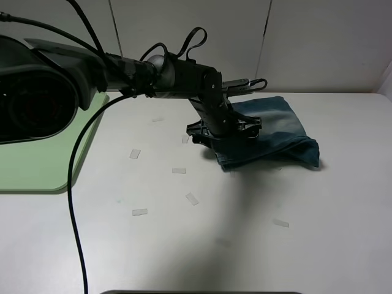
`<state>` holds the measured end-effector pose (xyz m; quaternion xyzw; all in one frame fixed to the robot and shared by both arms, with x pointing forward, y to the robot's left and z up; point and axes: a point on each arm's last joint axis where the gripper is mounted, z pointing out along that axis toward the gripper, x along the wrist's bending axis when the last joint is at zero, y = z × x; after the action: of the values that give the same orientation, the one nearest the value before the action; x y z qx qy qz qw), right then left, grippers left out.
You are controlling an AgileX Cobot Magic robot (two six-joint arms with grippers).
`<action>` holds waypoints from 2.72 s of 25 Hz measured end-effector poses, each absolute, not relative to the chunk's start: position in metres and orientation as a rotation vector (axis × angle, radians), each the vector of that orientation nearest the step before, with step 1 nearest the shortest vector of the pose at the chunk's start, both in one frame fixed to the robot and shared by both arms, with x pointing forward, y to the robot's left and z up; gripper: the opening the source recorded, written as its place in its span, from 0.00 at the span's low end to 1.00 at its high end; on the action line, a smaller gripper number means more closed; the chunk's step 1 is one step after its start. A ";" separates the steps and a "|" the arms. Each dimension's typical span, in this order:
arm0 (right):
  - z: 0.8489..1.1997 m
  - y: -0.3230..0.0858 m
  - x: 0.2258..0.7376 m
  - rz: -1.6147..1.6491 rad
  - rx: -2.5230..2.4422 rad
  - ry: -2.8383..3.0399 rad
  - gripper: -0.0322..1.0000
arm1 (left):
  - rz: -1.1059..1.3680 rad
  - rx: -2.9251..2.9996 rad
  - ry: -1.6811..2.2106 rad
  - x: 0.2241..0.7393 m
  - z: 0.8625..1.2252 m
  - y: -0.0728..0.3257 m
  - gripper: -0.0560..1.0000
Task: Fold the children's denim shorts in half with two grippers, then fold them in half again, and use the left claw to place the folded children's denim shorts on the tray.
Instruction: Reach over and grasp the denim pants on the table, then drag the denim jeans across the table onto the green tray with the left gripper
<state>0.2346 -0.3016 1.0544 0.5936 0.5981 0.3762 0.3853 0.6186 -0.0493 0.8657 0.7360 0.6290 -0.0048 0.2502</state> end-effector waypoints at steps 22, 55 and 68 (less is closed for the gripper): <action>1.054 -0.302 0.235 0.957 1.512 1.523 0.71 | -0.034 1.943 1.684 0.611 0.846 -0.070 0.23; 1.054 -0.302 0.235 0.957 1.512 1.523 0.71 | 0.332 2.541 1.679 0.636 0.986 0.078 0.22; 1.054 -0.302 0.235 0.957 1.512 1.523 0.71 | 0.325 2.535 1.854 0.659 1.011 0.172 0.22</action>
<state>0.2346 -0.3016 1.0544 0.5936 0.5981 0.3759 0.3856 0.6587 0.1717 1.0112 0.8028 0.5872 0.1030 -0.0080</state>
